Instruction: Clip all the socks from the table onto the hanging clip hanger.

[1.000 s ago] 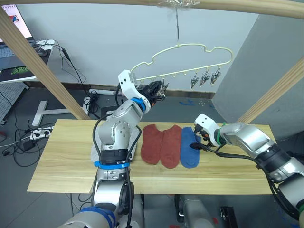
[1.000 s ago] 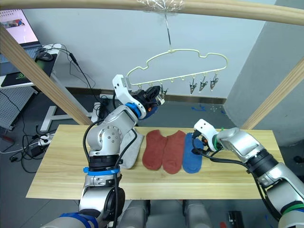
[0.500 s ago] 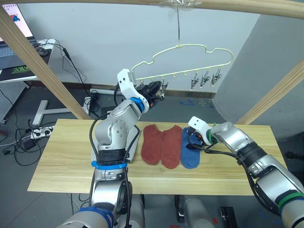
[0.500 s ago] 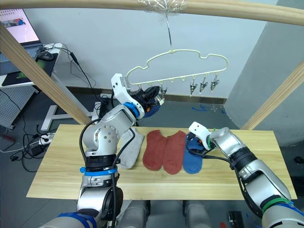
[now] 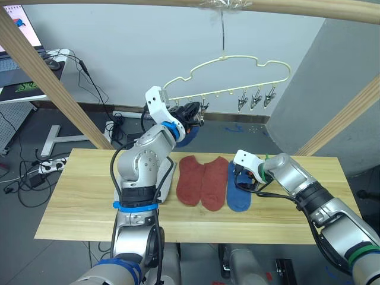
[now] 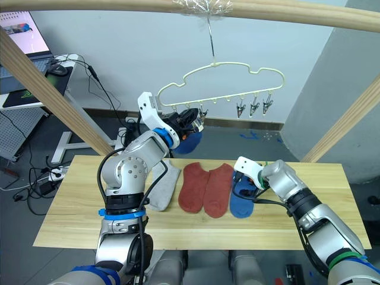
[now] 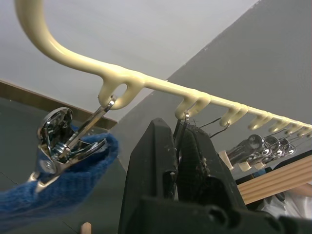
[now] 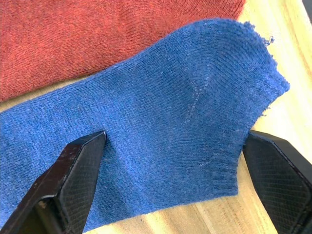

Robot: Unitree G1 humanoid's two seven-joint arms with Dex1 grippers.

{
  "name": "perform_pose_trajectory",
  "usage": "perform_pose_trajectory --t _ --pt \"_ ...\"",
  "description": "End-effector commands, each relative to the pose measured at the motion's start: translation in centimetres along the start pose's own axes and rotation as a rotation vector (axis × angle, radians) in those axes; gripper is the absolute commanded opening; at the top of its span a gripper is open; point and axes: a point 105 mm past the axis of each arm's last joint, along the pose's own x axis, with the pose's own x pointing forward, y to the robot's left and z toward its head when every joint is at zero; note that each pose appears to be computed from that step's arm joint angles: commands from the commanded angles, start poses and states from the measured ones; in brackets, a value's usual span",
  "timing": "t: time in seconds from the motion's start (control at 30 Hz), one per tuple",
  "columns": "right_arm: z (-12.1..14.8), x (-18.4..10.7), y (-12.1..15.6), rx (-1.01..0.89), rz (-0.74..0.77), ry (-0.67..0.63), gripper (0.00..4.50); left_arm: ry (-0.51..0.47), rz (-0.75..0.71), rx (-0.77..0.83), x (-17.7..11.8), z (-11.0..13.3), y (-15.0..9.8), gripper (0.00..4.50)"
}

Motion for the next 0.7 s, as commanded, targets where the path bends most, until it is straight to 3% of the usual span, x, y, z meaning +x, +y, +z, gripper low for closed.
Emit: perform_pose_trajectory --t 0.03,0.13,0.43,0.7 --pt "-0.8 0.4 0.3 -0.016 -0.018 0.018 4.32 -0.045 -0.04 0.017 0.1 1.4 -1.1 0.08" --pt "-1.0 0.4 0.3 -0.011 -0.025 0.022 3.66 -0.046 -0.039 0.017 0.0 1.4 -1.0 0.08" --pt "-1.3 0.6 0.6 0.024 -0.005 0.035 0.57 -0.034 -0.072 -0.019 -0.1 1.5 -0.9 0.08" --pt "0.3 -1.8 -0.1 0.079 -0.024 -0.062 0.57 0.005 -0.16 -0.18 -0.8 1.8 -0.9 0.08"
